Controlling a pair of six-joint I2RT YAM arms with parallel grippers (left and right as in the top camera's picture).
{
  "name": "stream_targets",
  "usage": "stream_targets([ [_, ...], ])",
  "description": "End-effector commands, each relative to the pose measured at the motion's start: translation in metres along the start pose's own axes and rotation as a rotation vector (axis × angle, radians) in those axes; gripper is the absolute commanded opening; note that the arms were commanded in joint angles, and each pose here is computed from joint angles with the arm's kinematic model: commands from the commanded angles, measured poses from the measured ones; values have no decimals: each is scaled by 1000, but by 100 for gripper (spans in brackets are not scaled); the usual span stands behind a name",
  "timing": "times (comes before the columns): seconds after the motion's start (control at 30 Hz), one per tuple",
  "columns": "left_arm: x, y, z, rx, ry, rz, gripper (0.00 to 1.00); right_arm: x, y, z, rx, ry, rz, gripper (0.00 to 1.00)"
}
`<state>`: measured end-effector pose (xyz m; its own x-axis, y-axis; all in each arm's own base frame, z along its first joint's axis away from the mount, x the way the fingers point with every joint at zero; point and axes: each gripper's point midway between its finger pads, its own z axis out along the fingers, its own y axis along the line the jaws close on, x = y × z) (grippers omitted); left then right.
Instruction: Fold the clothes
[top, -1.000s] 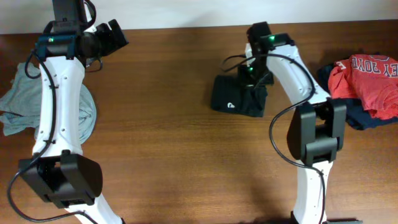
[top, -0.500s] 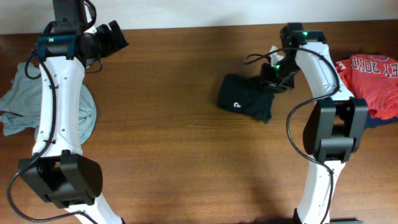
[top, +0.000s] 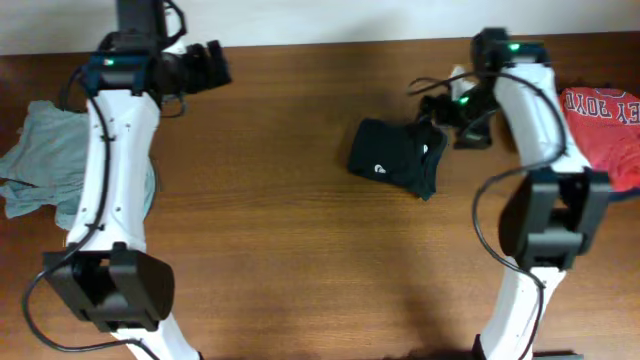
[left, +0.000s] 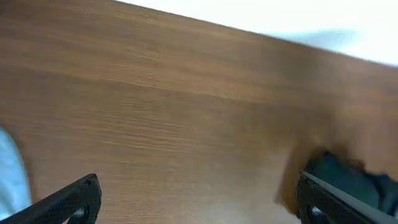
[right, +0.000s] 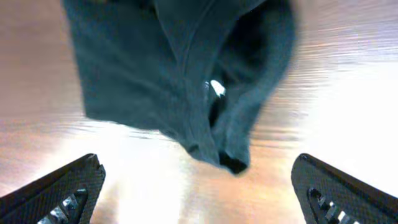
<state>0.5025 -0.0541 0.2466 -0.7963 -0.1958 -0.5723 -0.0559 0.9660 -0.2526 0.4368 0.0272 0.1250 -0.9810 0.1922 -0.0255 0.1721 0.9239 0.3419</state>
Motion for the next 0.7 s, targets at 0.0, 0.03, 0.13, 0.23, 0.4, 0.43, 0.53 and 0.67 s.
stream_targets([
  [0.0, 26, -32, 26, 88, 89, 140, 99, -4, -3, -61, -25, -136, 12, 99],
  [0.03, 35, -44, 34, 135, 120, 177, 99, -2, -9, -67, -24, -141, 28, 99],
  [0.13, 61, -76, 56, 273, 201, 257, 99, 3, -25, -73, -21, -126, 63, 99],
  [0.23, 87, -101, 76, 399, 278, 317, 99, 11, -35, -75, -16, -98, 62, 99],
  [0.4, 124, -120, 106, 510, 382, 356, 99, 16, -37, -71, -18, -76, 47, 99],
  [0.43, 126, -120, 109, 510, 387, 355, 99, 17, -36, -68, -27, -68, 46, 99],
  [0.53, 125, -120, 112, 510, 382, 354, 99, 19, -30, -50, -83, -41, 48, 99],
  [0.67, 115, -116, 111, 508, 357, 350, 99, 23, -26, -18, -178, -12, 70, 99],
])
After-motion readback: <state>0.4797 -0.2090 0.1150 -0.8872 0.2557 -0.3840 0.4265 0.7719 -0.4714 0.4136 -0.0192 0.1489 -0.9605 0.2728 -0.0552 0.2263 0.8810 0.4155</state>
